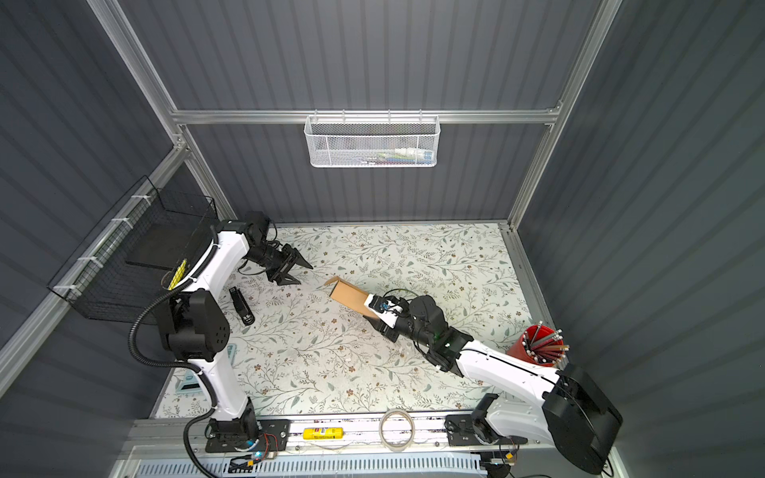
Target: Fold the paper box
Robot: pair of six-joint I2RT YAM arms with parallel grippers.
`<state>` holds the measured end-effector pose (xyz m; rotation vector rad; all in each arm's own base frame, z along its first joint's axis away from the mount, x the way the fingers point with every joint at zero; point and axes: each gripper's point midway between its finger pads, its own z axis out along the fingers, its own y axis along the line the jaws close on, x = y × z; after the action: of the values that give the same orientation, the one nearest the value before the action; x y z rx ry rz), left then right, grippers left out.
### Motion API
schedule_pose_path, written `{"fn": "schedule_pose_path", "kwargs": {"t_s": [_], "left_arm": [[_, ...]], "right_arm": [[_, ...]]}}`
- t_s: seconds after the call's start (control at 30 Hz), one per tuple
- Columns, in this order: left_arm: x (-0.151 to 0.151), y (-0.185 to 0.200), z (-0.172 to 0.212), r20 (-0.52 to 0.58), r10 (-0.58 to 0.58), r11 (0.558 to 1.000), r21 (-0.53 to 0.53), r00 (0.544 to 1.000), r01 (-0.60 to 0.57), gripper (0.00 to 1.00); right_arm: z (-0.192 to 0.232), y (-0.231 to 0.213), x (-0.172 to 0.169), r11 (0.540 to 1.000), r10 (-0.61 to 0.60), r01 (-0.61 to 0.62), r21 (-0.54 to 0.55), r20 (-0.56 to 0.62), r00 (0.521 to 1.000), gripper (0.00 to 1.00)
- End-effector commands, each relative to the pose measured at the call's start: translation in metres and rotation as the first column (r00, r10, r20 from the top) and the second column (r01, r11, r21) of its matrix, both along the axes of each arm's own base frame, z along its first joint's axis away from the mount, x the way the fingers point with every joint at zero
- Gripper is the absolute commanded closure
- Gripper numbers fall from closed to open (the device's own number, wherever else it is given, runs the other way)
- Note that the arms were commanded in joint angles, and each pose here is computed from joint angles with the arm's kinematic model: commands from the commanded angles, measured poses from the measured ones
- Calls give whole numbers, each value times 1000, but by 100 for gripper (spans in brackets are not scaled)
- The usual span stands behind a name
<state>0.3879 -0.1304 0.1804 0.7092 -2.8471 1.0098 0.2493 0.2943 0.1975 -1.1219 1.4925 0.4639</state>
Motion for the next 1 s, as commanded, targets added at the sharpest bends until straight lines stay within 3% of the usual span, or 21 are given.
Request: {"fn": "schedule_pose_path", "kwargs": {"t_s": [0.0, 0.33, 0.5, 0.77, 0.8, 0.97], "left_arm": [[17, 2, 7, 128, -1, 1000, 25, 992, -2, 39], [38, 0, 29, 383, -89, 996, 54, 919, 74, 43], [36, -6, 47, 524, -151, 988, 59, 838, 141, 47], [12, -22, 56, 637, -242, 962, 58, 731, 268, 47], [3, -25, 45, 624, -255, 956, 51, 739, 287, 47], [-24, -38, 45, 659, -336, 925, 98, 673, 367, 47]], "right_arm": [[10, 0, -3, 1000, 8, -8, 19, -20, 1000, 57], [-4, -1, -9, 1000, 11, -12, -14, -132, 991, 57], [-7, -3, -11, 999, 13, -22, -48, -175, 984, 57], [-6, -6, -8, 998, 29, -41, -44, -239, 971, 56], [-7, -6, -7, 998, 29, -42, -45, -246, 969, 56], [-9, -3, -7, 996, 60, -75, -44, -278, 959, 57]]}}
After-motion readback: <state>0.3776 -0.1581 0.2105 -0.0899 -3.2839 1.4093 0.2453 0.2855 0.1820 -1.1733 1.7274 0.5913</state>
